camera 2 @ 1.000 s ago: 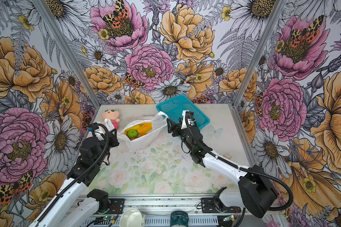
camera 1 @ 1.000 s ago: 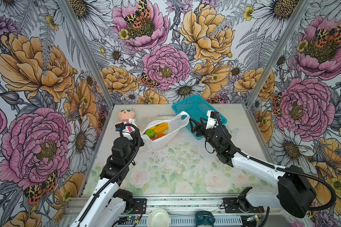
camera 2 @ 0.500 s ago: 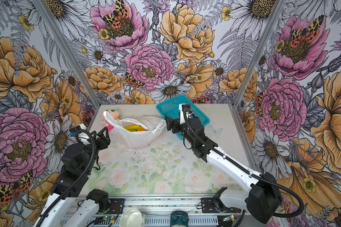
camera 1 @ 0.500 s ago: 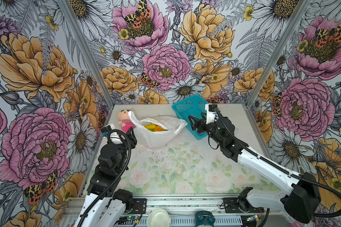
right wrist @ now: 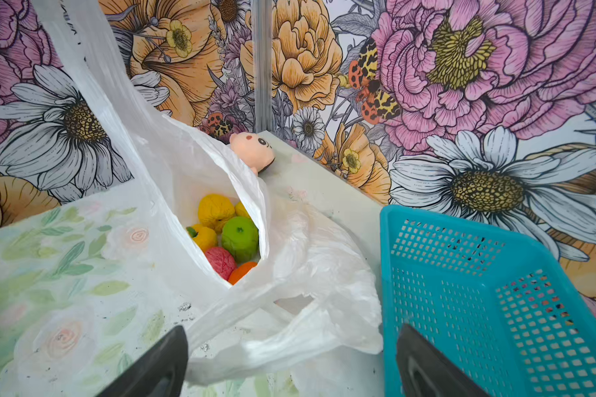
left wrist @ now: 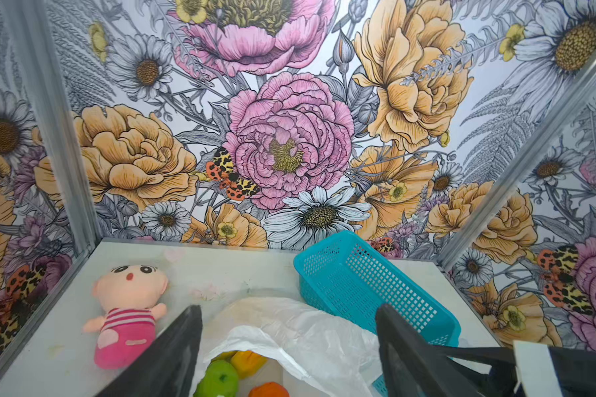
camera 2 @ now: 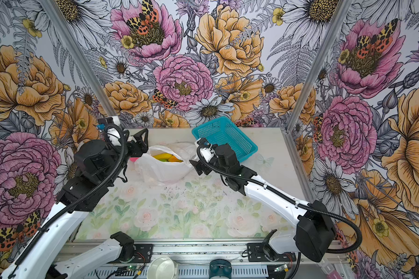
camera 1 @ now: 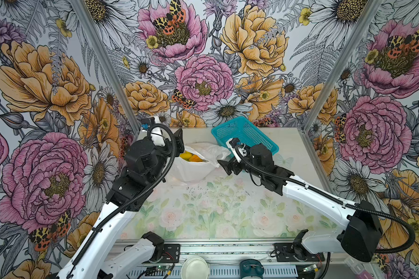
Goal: Untie the knot of the plastic bag and take out the fruit
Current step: Open the plastic bag at the center of the table.
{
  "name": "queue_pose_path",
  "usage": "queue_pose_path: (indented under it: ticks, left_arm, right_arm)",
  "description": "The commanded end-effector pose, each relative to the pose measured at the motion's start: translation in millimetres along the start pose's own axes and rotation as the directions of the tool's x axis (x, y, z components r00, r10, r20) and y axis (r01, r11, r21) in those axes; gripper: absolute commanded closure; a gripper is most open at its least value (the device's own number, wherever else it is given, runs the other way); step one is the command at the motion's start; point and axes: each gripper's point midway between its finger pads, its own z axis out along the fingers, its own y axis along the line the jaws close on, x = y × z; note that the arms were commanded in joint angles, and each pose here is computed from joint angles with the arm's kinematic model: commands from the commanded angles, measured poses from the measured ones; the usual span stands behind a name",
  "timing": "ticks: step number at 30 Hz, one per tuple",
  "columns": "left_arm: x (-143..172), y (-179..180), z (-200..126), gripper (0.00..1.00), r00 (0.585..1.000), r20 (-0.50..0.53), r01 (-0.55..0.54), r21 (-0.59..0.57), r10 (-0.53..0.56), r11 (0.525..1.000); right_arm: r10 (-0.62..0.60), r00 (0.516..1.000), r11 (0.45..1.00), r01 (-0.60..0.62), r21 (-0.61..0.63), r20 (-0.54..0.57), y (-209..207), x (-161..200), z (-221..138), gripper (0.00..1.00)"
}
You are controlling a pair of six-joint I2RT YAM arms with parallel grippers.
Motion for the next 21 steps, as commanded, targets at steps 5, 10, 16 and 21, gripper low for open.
queue_pose_path:
  ticks: [5,10,16,21]
  left_arm:
    - [23,-27,43,0.14,0.978,-0.126,-0.164,0.039,0.168,0.986]
    - [47,-33,74,0.12,0.940,-0.224,-0.253,0.050,0.258,0.966]
    - [70,-21,96,0.12,0.908,-0.314,-0.280,0.041,0.278,0.959]
    - [83,-2,101,0.11,0.898,-0.362,-0.263,0.020,0.252,0.965]
  right_arm:
    - [-0.152,0.988,0.987,0.152,0.044,-0.006,-5,13,-20,0.05]
    - [-0.160,0.987,0.986,0.161,0.053,-0.014,-7,14,-15,0.05]
    - [-0.158,0.987,0.985,0.160,0.069,-0.035,-12,-1,17,0.06]
    - [-0.113,0.993,0.990,0.112,0.089,0.015,-19,-31,36,0.08]
